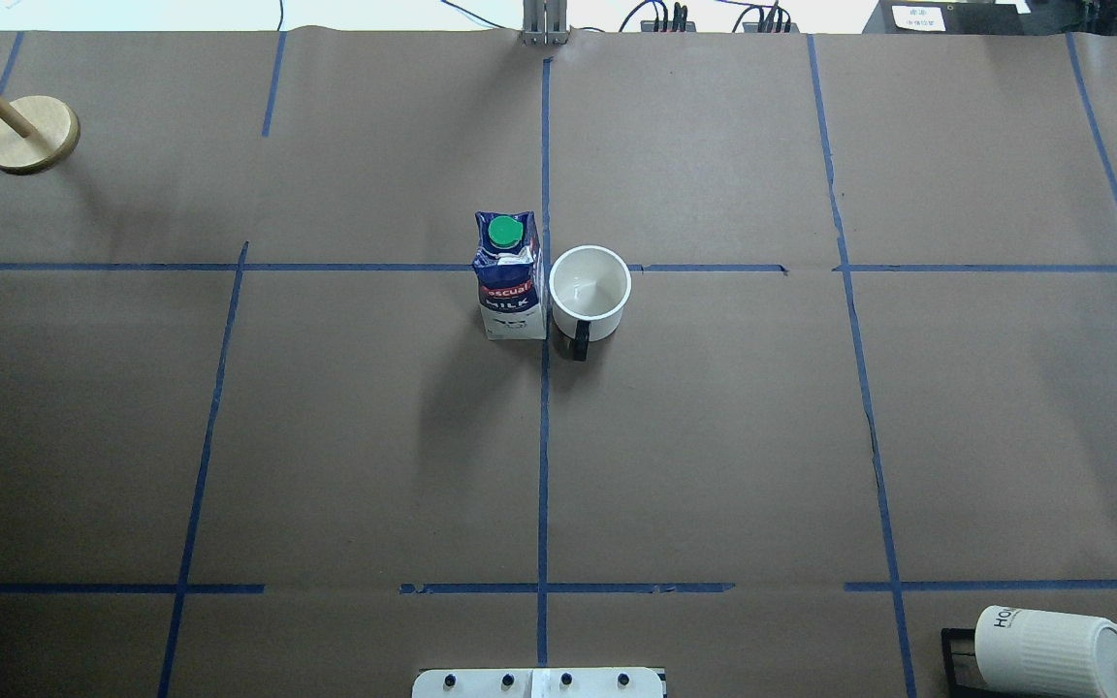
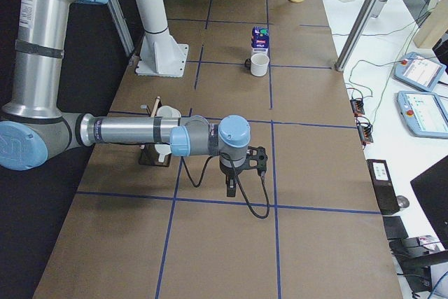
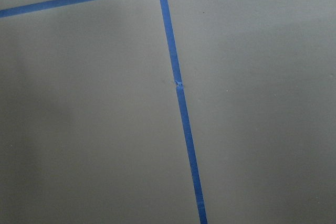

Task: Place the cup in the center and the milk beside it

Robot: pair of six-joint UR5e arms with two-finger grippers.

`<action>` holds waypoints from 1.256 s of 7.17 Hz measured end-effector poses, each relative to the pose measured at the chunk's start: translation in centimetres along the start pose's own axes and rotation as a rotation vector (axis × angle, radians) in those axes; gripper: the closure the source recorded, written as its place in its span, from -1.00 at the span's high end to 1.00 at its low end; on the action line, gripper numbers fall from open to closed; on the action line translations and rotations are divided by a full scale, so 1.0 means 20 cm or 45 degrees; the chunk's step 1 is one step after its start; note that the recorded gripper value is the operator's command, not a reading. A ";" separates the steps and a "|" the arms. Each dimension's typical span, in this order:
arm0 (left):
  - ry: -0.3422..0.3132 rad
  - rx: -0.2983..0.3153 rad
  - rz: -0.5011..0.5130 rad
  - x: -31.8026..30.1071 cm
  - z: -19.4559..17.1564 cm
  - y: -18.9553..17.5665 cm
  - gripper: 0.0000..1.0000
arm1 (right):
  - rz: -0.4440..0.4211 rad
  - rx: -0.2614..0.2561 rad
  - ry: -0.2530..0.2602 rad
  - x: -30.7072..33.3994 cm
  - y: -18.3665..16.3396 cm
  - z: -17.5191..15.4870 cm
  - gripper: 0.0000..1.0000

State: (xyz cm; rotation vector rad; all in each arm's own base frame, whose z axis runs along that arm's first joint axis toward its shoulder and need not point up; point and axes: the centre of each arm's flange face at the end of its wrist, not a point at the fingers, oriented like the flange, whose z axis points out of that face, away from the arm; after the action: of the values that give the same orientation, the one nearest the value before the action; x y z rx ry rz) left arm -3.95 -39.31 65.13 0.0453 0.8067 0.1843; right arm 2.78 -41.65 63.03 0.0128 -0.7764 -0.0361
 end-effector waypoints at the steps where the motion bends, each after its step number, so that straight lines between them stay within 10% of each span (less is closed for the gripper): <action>1: 0.000 0.000 0.000 0.00 0.00 0.00 1.00 | -0.001 0.000 0.000 0.00 0.00 0.00 1.00; 9: 0.001 -0.005 -0.004 -0.01 0.01 0.00 1.00 | -0.024 0.029 -0.005 0.00 0.00 0.00 1.00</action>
State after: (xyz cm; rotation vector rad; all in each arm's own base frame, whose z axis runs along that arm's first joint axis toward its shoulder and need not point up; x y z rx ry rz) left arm -3.92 -39.28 65.37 0.0404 0.8069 0.1829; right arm 2.77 -41.66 62.92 0.0420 -0.7804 -0.0449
